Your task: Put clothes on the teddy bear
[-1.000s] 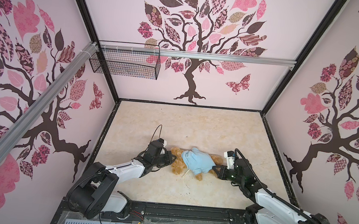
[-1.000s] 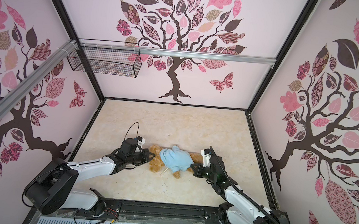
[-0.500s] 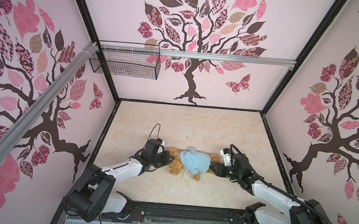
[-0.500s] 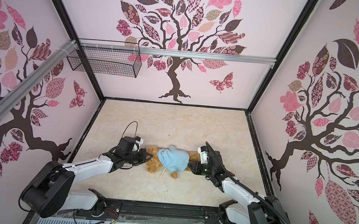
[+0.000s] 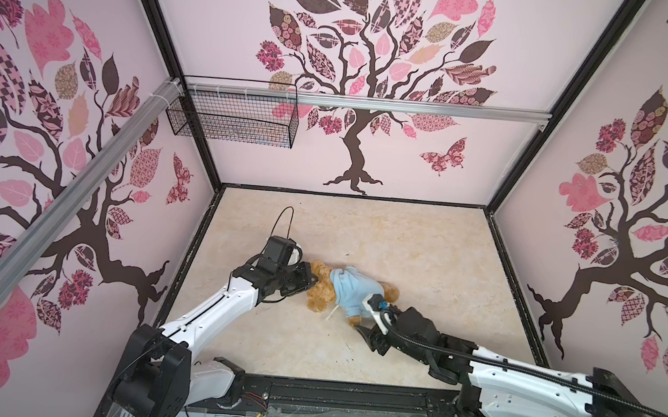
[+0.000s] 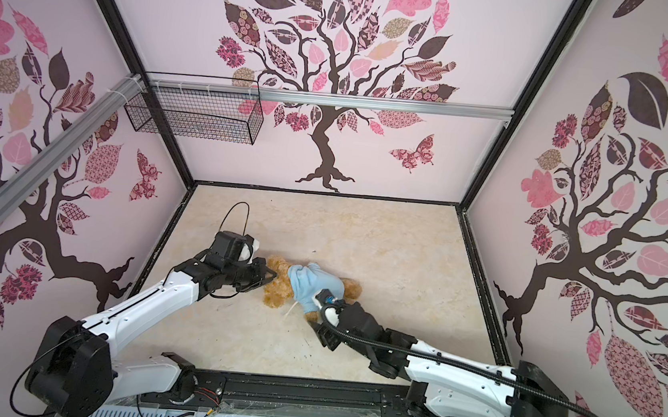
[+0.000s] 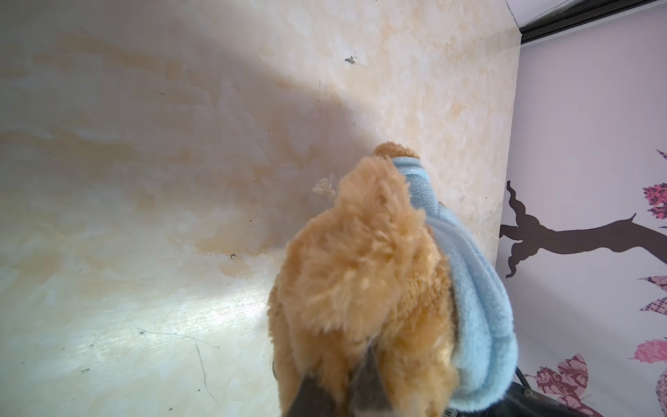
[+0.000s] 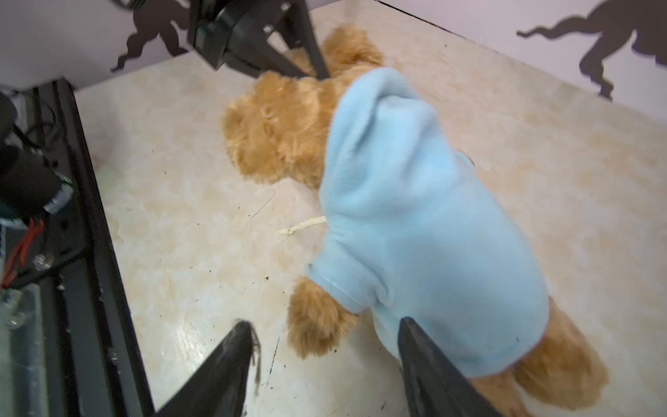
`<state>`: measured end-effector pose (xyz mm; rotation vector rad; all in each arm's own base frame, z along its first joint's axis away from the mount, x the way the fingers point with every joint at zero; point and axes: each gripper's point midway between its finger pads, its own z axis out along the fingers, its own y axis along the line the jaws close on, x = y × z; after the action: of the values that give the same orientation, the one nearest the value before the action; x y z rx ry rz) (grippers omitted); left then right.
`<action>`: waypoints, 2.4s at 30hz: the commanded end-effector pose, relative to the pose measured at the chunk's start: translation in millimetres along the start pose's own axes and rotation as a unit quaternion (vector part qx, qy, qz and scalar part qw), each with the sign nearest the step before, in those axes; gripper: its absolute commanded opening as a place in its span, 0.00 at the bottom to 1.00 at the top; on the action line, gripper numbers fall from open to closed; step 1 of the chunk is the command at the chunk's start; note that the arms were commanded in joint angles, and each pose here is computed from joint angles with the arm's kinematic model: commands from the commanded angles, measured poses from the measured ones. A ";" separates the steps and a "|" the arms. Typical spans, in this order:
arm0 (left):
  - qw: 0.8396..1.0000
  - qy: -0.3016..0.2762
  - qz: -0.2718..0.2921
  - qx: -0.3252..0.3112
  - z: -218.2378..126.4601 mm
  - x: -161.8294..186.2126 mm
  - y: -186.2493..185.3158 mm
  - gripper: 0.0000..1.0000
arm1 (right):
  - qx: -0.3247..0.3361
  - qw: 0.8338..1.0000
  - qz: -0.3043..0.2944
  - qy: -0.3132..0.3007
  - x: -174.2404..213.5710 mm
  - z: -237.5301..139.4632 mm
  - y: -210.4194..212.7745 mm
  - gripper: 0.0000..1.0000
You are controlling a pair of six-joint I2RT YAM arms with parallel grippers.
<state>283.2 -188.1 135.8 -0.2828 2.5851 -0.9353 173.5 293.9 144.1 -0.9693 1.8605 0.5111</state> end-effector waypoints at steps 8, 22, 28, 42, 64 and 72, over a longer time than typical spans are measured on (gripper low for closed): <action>1.000 0.000 -0.005 0.024 -7.7 -1.6 -21.2 0.00 | 0.202 0.968 -0.109 0.098 13.5 47.2 -29.1 0.70; 0.998 -0.031 0.018 0.044 -28.1 -20.0 -37.2 0.18 | 0.217 0.970 -0.086 0.065 -9.9 25.4 -45.6 0.00; 0.986 -0.130 0.104 0.007 -82.4 -53.0 -48.0 0.59 | 0.006 0.995 0.099 0.009 -56.5 8.0 -34.5 0.00; 0.932 -0.328 0.147 -0.054 -194.7 -94.9 -40.4 0.77 | -0.350 0.825 0.444 -0.019 -110.5 -7.3 -23.8 0.00; 0.951 -0.075 0.293 0.057 -6.0 62.1 -62.3 0.69 | -0.040 0.885 0.442 0.141 76.3 43.3 -152.8 0.46; 0.936 -0.035 0.345 0.058 12.7 86.3 -72.1 0.53 | -0.041 0.919 0.383 0.082 35.6 3.3 -132.5 0.50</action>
<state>207.1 -263.6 130.7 0.5386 2.3448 -0.7564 291.1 199.9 115.4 -0.2237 2.3682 1.0205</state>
